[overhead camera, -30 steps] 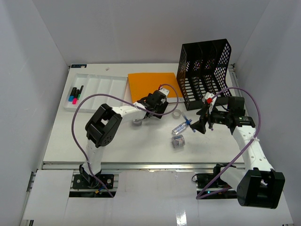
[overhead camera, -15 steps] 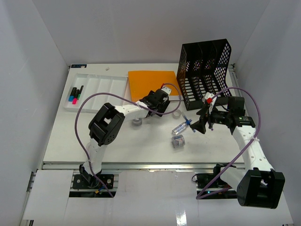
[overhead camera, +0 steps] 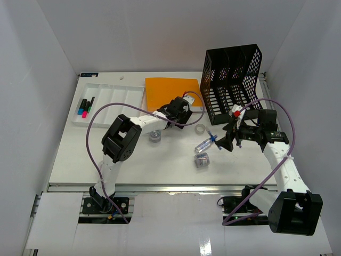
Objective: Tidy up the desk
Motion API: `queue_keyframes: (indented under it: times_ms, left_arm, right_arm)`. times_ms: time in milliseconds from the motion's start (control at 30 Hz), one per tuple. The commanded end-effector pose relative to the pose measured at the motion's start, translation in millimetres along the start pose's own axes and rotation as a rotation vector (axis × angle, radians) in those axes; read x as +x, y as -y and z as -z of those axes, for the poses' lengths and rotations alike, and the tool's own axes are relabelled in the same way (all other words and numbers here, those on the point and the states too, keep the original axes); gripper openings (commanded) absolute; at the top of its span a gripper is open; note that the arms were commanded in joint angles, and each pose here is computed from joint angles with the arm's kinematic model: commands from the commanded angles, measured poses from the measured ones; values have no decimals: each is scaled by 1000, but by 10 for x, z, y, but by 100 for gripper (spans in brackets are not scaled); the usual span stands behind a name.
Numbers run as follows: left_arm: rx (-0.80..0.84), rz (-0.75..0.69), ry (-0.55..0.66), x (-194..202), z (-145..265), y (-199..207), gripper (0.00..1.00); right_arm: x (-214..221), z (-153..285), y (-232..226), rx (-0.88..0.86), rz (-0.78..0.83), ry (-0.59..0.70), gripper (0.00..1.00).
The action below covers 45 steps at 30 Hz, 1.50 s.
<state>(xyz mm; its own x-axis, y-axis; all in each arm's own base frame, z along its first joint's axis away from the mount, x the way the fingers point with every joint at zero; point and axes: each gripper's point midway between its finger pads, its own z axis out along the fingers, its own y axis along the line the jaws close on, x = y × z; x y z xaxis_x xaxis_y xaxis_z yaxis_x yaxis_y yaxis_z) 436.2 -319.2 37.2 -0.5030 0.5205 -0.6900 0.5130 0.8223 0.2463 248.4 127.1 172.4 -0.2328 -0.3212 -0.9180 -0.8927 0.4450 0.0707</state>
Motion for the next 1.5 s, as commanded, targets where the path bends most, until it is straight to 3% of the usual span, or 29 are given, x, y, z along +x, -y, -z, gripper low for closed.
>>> queue_keyframes:
  times_ms: [0,300,667,833,1067,1233,1333,1467]
  left_arm:
    - [94,5,-72,213,-36,140,76]
    - [153,9,-121,395,-14,246,70]
    - [180,85,-151,555,99,316,45]
    - [216,149,-126,525,199,380,30]
    - [301,241,-26,229,526,446,14]
    - [393,269,81,-87,1018,436,3]
    - [432,264,128,-175,1281,384,1]
    - [412,313,178,-198,1517,-3,1]
  right_arm:
    - [-92,5,44,6,36,22,92]
    - [-94,9,43,7,39,21,92]
    - [-98,13,38,7,40,24,92]
    - [-94,11,31,3,36,24,92]
    - [-100,12,26,1,37,26,92]
    - [-103,13,21,-1,36,27,92]
    - [-109,16,18,-1,38,28,92]
    - [-108,13,13,-3,37,29,92]
